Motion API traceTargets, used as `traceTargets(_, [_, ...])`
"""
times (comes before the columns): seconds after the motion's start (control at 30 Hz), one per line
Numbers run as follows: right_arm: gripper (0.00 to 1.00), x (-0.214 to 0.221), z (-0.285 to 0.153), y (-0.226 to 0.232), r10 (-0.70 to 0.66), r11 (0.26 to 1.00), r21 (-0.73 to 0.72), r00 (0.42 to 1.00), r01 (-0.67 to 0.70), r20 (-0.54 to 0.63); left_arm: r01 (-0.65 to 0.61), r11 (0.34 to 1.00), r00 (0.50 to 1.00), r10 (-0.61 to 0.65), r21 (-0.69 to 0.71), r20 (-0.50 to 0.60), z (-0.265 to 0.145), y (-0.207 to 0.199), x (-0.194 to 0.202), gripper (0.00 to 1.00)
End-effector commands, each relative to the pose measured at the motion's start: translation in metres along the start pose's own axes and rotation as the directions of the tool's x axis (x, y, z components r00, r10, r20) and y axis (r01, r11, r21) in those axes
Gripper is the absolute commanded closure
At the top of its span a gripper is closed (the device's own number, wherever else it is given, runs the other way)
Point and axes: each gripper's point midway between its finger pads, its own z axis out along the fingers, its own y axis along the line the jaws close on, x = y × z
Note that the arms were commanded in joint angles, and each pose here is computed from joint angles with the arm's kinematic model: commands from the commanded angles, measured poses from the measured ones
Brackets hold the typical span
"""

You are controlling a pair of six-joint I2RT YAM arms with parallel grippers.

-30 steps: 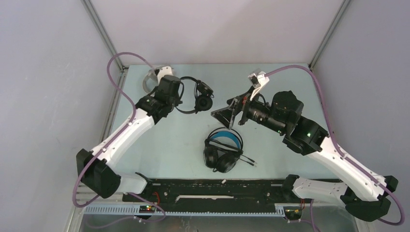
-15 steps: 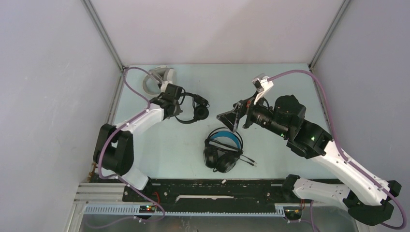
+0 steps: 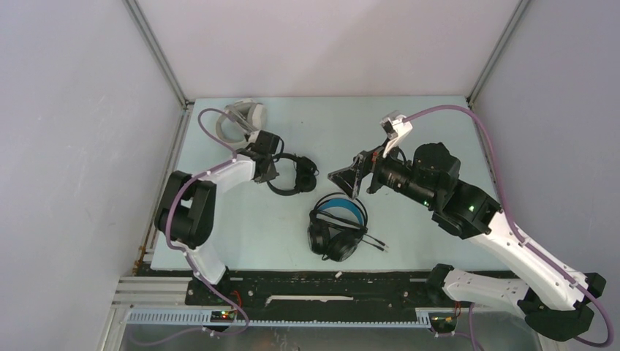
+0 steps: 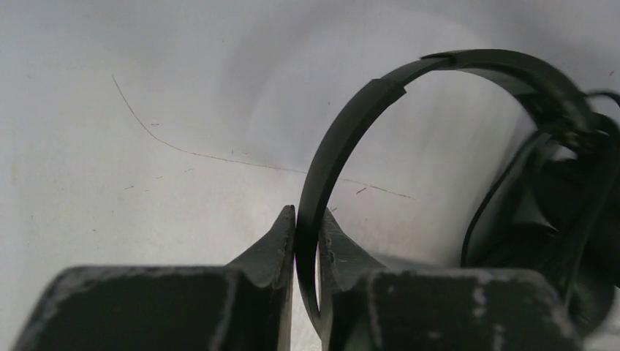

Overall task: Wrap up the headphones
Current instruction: Place the headphones at the center of the board, then reset both arms

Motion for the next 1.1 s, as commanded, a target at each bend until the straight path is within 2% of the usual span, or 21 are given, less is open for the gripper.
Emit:
traceTargets(0.0, [0.00,-0.001,0.003,-0.004,-0.015,1.000,0.010,1.000,0.015,0.004,0.032,0.999,0.999,-0.032,0.021,0.004,0.004,-0.004,0.001,0.80])
traceTargets(0.17, [0.00,0.002,0.003,-0.009,-0.010,1.000,0.021,1.000,0.010,-0.005,0.024,1.000,1.000,-0.024,0.017,0.002,-0.011,0.000,-0.004,0.60])
traceTargets(0.33, [0.00,0.012,-0.003,-0.019,0.036,0.997,0.068,0.999,-0.034,-0.021,0.043,0.992,0.996,-0.052,0.121,0.069,-0.065,-0.011,-0.038,0.42])
traceTargets(0.43, [0.00,0.013,-0.007,-0.037,0.058,0.984,0.168,0.998,-0.057,-0.002,0.040,0.971,0.984,-0.079,0.237,0.160,-0.119,-0.023,-0.075,0.17])
traceTargets(0.47, [0.00,0.013,-0.008,-0.044,0.068,0.976,0.205,0.998,-0.067,0.005,0.030,0.960,0.977,-0.086,0.277,0.193,-0.138,-0.027,-0.088,0.03])
traceTargets(0.5, [0.00,0.013,-0.010,-0.049,0.071,0.969,0.235,0.997,-0.071,0.009,0.005,0.947,0.969,-0.085,0.321,0.234,-0.160,-0.032,-0.103,0.01])
traceTargets(0.67, [0.00,0.015,-0.020,-0.078,0.093,0.917,0.385,0.995,-0.102,0.042,-0.128,0.870,0.919,-0.076,0.476,0.388,-0.251,-0.040,-0.137,0.00])
traceTargets(0.8, [0.00,0.017,-0.032,-0.095,0.093,0.874,0.475,0.994,-0.108,0.055,-0.211,0.805,0.859,-0.118,0.554,0.498,-0.313,-0.034,-0.148,0.00])
traceTargets(0.9, [0.01,0.014,-0.046,-0.109,0.093,0.828,0.547,0.992,-0.127,0.091,-0.287,0.728,0.812,-0.160,0.623,0.561,-0.356,-0.031,-0.143,0.00])
traceTargets(0.97, [0.00,0.011,-0.054,-0.112,0.076,0.817,0.564,0.992,-0.120,0.101,-0.324,0.688,0.786,-0.186,0.649,0.590,-0.375,-0.028,-0.138,0.00])
traceTargets(1.07, [0.01,0.003,-0.067,-0.111,0.055,0.820,0.559,0.990,-0.120,0.131,-0.360,0.666,0.753,-0.205,0.653,0.625,-0.389,-0.019,-0.129,0.00])
